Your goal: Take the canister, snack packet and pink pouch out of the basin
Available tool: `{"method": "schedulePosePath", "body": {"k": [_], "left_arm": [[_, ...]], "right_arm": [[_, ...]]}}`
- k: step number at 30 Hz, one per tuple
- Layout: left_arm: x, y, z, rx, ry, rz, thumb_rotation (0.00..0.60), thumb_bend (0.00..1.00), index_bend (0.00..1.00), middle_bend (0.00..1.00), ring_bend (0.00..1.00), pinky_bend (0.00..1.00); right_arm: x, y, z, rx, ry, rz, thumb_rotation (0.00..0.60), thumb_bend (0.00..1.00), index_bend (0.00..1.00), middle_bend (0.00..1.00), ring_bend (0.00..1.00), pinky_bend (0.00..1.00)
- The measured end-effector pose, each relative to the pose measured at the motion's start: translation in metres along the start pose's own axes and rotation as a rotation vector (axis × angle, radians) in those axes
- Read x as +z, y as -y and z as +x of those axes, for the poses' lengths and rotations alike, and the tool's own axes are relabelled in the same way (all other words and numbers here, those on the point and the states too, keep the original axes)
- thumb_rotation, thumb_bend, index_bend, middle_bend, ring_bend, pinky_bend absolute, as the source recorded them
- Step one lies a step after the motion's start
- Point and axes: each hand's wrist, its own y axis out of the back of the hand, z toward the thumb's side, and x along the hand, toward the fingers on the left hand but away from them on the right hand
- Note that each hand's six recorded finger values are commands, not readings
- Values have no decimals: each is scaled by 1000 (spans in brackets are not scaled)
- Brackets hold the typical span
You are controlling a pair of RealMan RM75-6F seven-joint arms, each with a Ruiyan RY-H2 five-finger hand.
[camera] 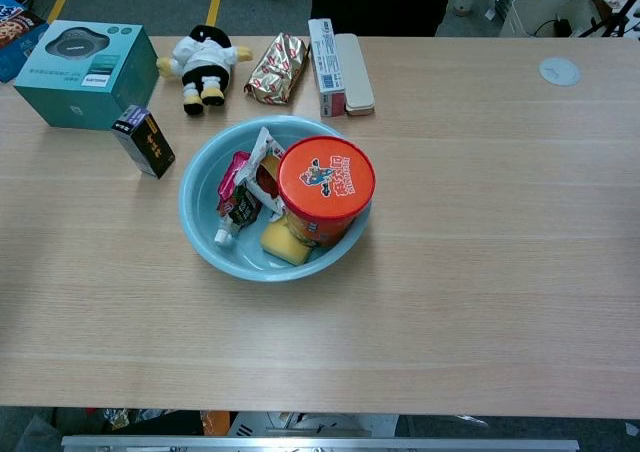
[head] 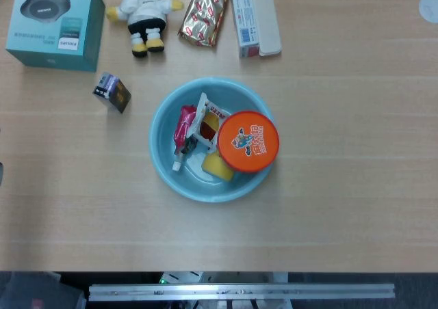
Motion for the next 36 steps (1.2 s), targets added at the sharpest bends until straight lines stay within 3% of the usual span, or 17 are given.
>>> {"method": "schedulePosePath", "body": {"k": [11, 20, 26, 36], "left_arm": [[0, -1, -3, 4, 2, -3, 600, 345, 315, 267, 205, 175], [0, -3, -4, 8, 1, 0, 600, 345, 315, 267, 205, 175], [0, -5, -4, 12, 1, 3, 600, 345, 315, 267, 205, 175], [-3, -6, -8, 15, -15, 9, 600, 345, 315, 267, 206, 175]], "right_arm": [[-1, -2, 3, -6, -2, -1, 600, 21, 127, 229, 133, 334], [8, -3, -4, 1, -51, 8, 600, 21, 127, 229, 133, 334], [32, -4, -19, 25, -149, 5, 600, 21, 127, 229, 133, 334], [99, 1, -50, 99, -370, 49, 600, 0, 128, 224, 134, 348]]}}
